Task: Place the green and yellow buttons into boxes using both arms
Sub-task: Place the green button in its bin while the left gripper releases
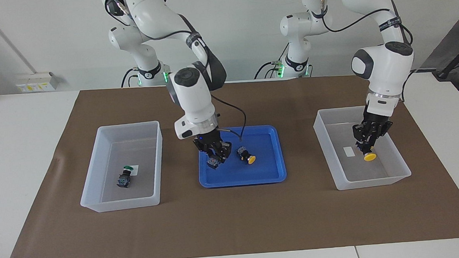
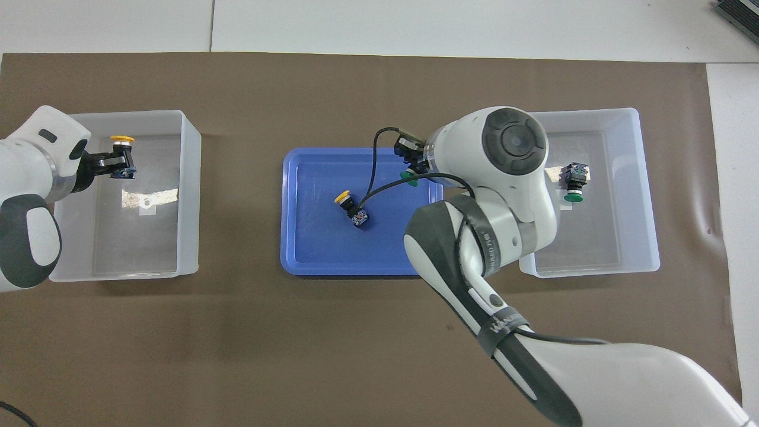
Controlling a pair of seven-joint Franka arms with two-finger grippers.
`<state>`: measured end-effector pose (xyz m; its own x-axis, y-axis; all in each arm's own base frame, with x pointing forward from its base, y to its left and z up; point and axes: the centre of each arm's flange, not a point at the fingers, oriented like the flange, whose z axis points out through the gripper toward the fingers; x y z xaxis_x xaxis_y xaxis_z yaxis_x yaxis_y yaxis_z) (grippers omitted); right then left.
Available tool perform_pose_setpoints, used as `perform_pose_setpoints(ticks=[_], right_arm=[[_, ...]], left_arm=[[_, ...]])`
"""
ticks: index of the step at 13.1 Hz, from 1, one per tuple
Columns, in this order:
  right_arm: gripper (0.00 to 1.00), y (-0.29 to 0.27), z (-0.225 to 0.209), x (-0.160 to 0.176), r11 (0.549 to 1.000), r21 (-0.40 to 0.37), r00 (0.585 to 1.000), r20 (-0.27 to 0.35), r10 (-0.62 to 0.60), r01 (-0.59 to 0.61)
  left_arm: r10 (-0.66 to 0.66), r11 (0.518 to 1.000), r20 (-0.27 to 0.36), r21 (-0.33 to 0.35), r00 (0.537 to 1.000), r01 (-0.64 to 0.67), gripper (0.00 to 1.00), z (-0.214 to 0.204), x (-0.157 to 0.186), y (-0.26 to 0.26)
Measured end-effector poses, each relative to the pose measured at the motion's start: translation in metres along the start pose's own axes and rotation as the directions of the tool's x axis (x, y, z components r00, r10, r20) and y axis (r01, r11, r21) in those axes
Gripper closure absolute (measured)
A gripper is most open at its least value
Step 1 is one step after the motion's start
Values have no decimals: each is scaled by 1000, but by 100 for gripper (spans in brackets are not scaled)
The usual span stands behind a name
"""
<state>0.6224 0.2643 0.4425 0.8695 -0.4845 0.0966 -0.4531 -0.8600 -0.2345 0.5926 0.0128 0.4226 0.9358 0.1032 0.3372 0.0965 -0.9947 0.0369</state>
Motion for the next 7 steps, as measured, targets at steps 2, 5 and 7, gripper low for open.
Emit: perform_pose_setpoints(ticks=[2,5,7], right_arm=[[54,42,-35,34,996,-31,996,21,-83,84],[54,116,-41,77,965,-70,966,74,-248,253],[54,160,-31,92,929,-77,928,118,-353,363]], left_arm=[[34,999,19,1,999,-34,60,12,-3,0],[67,998,52,3,996,-67,60,32,-7,-4],[72,997,62,2,995,-72,60,37,-9,-4]])
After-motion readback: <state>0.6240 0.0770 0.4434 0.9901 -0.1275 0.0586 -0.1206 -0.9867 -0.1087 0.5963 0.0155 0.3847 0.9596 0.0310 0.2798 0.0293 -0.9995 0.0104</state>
